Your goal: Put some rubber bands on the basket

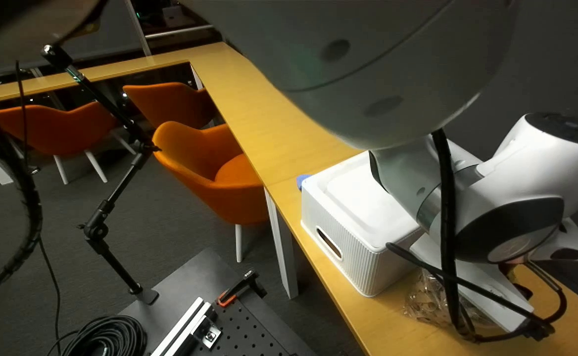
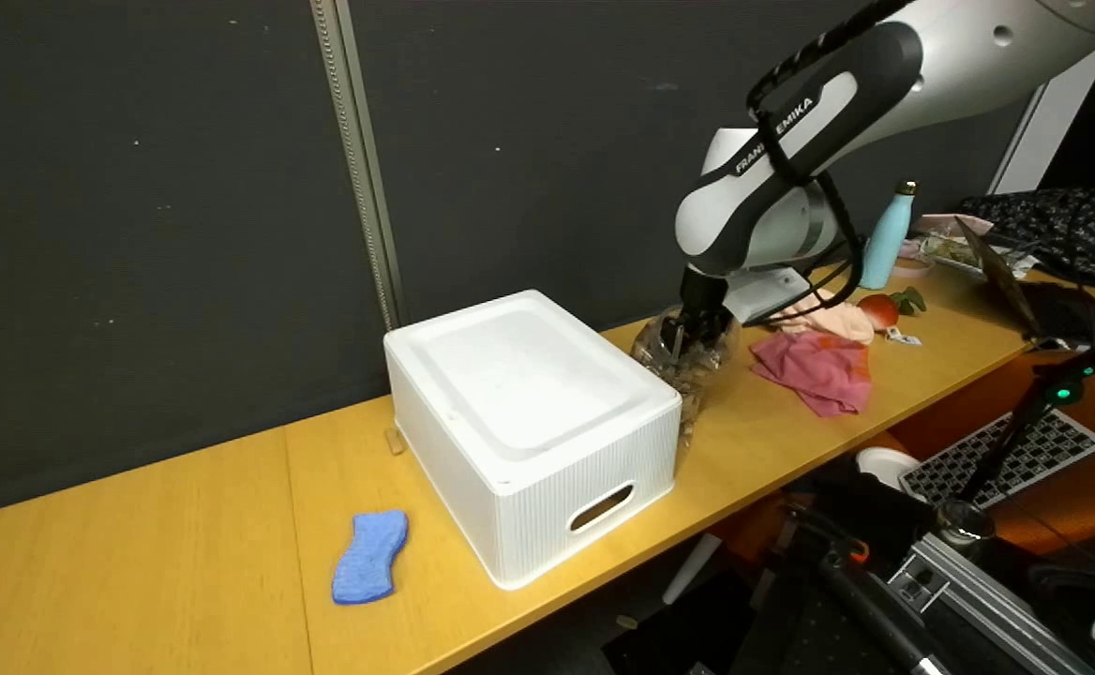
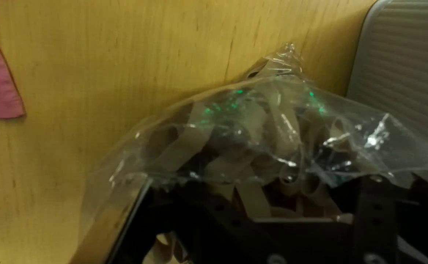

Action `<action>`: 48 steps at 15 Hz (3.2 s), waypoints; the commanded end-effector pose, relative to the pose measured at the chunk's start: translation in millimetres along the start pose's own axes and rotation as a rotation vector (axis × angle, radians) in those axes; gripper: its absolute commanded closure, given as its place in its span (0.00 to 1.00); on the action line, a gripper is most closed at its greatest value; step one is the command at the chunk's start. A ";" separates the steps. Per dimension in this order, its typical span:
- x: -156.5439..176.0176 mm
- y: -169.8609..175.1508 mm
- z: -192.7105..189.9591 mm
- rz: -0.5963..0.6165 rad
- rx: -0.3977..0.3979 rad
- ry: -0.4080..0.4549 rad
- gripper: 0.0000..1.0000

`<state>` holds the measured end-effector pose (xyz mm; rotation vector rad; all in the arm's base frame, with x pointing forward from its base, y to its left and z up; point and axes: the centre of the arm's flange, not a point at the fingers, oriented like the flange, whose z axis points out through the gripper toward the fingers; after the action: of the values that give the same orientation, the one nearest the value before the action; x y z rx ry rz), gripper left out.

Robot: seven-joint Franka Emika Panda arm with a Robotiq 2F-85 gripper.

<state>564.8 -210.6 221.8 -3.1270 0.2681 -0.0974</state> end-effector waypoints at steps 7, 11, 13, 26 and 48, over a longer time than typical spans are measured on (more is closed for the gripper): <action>13.1 8.3 -3.1 -0.033 0.023 0.044 0.78; 11.7 12.4 -10.5 -0.031 0.018 0.053 1.00; 8.7 10.7 -21.7 -0.020 0.011 0.051 0.97; -1.8 -1.5 -130.9 0.024 -0.052 0.095 0.97; 47.5 -161.1 -122.2 -0.322 -0.012 0.013 0.97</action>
<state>608.0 -71.5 354.8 -3.1610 -0.1353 -0.0884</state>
